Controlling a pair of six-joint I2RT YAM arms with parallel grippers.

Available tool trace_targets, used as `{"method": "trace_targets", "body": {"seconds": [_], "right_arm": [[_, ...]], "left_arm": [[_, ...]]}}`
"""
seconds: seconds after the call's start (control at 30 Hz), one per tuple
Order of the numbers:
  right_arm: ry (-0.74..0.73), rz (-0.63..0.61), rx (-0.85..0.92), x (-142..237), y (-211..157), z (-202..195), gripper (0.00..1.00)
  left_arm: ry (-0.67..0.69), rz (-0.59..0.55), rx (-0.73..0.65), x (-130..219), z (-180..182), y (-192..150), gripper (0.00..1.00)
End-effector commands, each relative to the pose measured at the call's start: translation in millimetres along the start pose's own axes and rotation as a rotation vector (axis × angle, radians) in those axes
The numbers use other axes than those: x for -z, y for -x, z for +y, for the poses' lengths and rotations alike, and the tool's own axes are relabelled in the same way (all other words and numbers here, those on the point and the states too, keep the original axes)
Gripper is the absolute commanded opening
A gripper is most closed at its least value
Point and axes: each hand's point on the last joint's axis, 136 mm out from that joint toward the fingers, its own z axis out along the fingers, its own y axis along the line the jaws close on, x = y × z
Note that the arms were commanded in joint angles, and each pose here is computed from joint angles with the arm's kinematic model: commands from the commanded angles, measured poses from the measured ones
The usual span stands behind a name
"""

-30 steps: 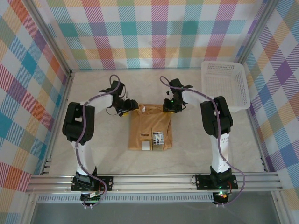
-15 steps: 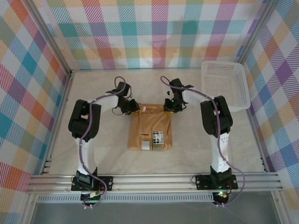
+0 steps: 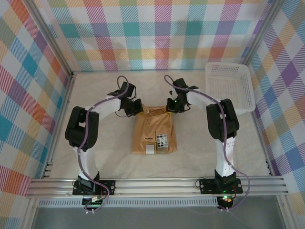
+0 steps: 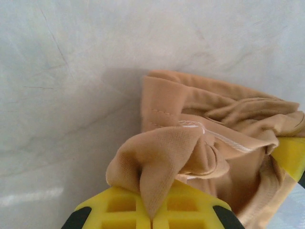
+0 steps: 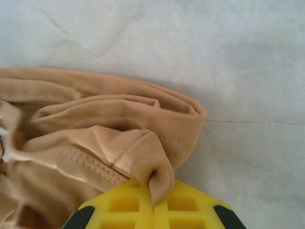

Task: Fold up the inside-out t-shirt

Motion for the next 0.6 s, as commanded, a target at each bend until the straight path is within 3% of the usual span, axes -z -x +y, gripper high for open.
{"method": "trace_targets", "body": {"seconds": [0.0,0.3,0.43,0.57], "right_arm": [[0.082,-0.094,0.042,47,17,37,0.0],[0.174,-0.261,0.134,110,86,93,0.0],[0.213,-0.366,0.213,165,124,128,0.0],[0.253,-0.405,0.261,195,125,146,0.0]], "left_arm": [[-0.015,-0.109,-0.052,48,-22,25,0.0],[-0.13,-0.252,-0.088,107,-63,96,0.0],[-0.173,-0.387,-0.177,164,-99,135,0.0],[-0.204,-0.525,-0.26,211,-115,139,0.0]]}}
